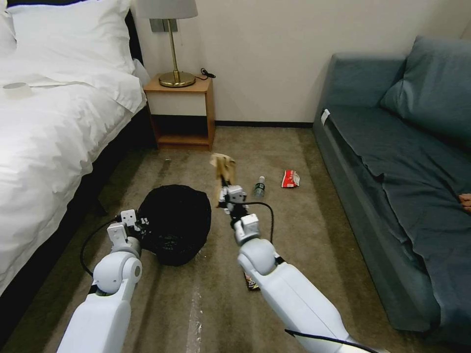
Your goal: Pick up the trash bin, then pick up the garbage on the floor and place it into the trash bin.
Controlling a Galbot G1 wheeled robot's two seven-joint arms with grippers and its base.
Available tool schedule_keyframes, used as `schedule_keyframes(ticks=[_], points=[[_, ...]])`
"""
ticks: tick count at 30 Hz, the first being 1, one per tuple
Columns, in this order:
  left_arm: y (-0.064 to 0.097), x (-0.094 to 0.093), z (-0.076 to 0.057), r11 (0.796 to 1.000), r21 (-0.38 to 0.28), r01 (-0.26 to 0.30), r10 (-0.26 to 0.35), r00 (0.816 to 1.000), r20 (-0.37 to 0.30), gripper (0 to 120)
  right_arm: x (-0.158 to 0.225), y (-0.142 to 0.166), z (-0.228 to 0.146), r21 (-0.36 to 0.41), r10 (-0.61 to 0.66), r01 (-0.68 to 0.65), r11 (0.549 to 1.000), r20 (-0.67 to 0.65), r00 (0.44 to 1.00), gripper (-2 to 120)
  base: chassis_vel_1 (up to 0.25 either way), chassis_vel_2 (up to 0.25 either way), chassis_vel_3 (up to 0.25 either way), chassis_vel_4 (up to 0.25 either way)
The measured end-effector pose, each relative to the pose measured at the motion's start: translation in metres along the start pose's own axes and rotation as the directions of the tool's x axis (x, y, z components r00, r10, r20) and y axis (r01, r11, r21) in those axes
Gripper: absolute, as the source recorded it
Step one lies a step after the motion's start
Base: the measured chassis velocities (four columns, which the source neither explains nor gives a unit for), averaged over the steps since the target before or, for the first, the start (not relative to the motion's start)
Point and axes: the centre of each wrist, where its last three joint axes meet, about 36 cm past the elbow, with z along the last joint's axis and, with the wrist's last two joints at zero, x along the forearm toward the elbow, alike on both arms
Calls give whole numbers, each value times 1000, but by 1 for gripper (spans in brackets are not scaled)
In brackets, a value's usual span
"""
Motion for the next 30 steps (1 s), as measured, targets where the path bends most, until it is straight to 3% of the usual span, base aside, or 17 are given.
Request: schedule_keyframes(ticks=[4, 10, 18, 26, 28, 30], points=[[-11, 2, -4, 1000, 11, -14, 14, 1000, 4, 3, -14, 24, -8, -10, -47, 47, 999, 21, 999, 0, 0, 0, 0, 0], [-19, 1, -5, 1000, 17, -23, 23, 1000, 2, 3, -11, 35, 0, -7, -64, 65, 998, 15, 998, 0, 0, 0, 0, 0], [-47, 1, -10, 995, 66, -74, 75, 997, -14, 3, 4, 48, 21, 4, -95, 95, 995, -12, 995, 0, 0, 0, 0, 0], [-51, 1, -10, 995, 71, -77, 78, 997, -16, 3, 17, 51, 30, 8, -106, 106, 994, -33, 994, 2, 0, 0, 0, 0], [-50, 1, -10, 995, 70, -76, 77, 997, -16, 3, 21, 52, 31, 9, -111, 111, 994, -41, 993, 14, 0, 0, 0, 0], [-50, 1, -10, 995, 70, -75, 76, 997, -17, 3, 22, 52, 31, 8, -111, 112, 994, -42, 993, 16, 0, 0, 0, 0]])
